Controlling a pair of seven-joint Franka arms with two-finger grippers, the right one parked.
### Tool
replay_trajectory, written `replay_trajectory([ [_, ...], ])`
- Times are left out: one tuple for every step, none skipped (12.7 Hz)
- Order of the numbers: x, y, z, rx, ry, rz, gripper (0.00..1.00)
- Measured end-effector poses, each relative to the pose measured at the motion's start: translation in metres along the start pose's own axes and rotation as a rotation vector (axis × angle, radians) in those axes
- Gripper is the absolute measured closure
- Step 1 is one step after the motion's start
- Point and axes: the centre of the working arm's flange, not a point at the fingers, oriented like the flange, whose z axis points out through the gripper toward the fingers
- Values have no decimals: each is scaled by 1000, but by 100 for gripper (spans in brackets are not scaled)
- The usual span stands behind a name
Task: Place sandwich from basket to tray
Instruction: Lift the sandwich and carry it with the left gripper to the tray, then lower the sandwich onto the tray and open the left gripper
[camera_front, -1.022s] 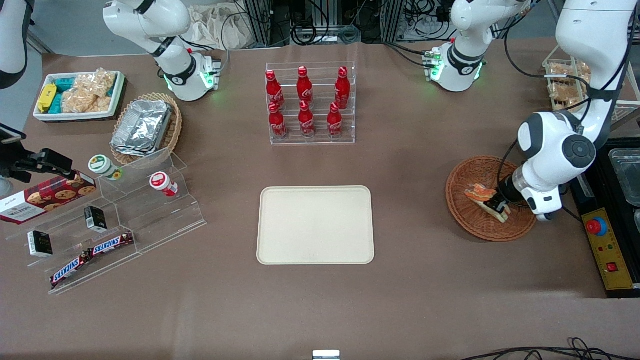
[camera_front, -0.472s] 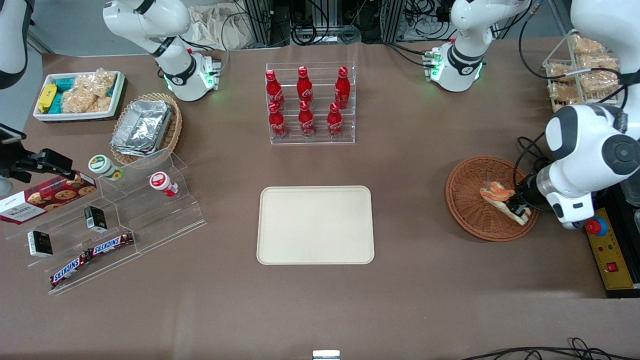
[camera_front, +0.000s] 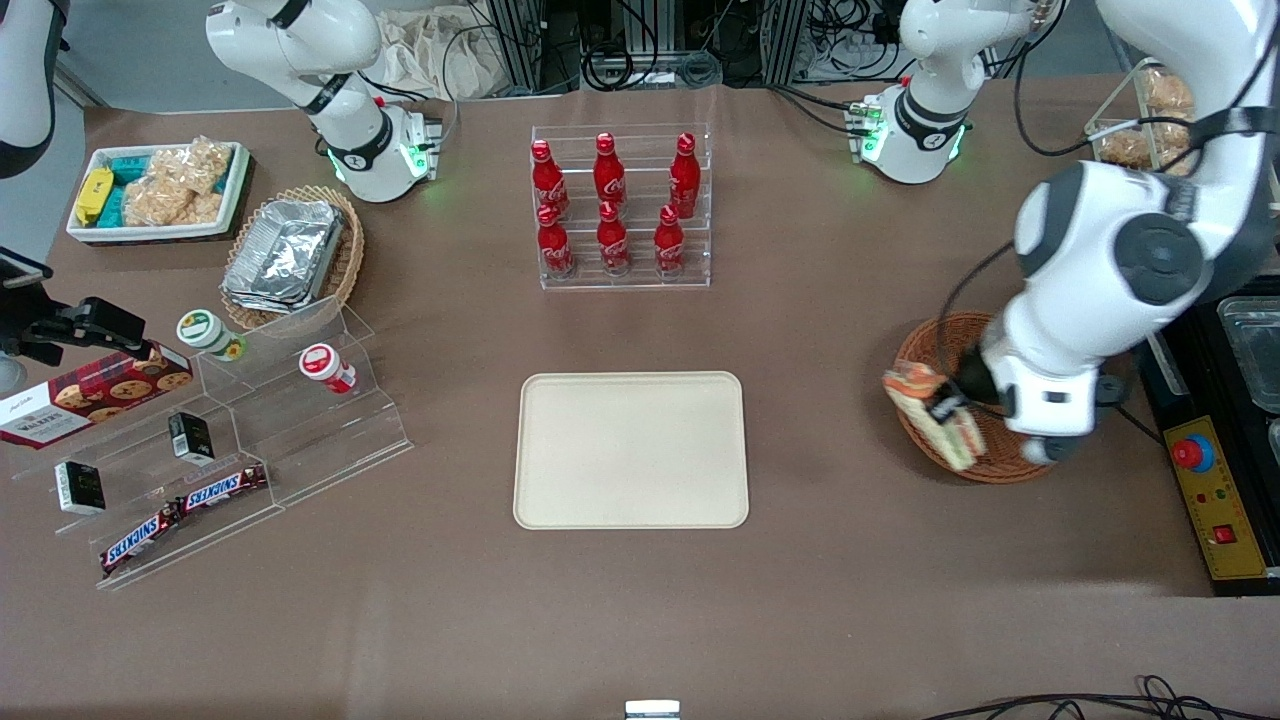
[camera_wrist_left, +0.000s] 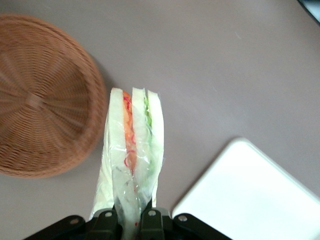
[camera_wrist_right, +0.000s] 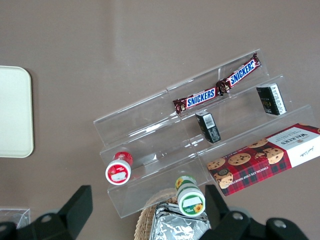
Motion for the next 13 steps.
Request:
replay_trajectory([
  [-26, 27, 8, 9, 9, 78, 85],
  [-48, 51, 21, 22, 19, 151, 85],
  [-67, 75, 38, 28, 23, 216, 85],
  [-82, 98, 57, 24, 17, 267, 85],
  [-93, 118, 78, 13, 14, 310, 85],
  [-101, 137, 100, -8, 20, 349, 85],
  [-110, 152, 125, -29, 25, 385, 85],
  [-120, 163, 150, -44, 27, 418, 85],
  [-130, 171, 174, -55, 29, 448, 85],
  [-136, 176, 196, -66, 31, 470, 85],
  [-139, 178, 213, -68, 28, 485, 85],
  [-142, 179, 224, -65, 24, 495, 85],
  [-143, 180, 228, -65, 23, 499, 85],
])
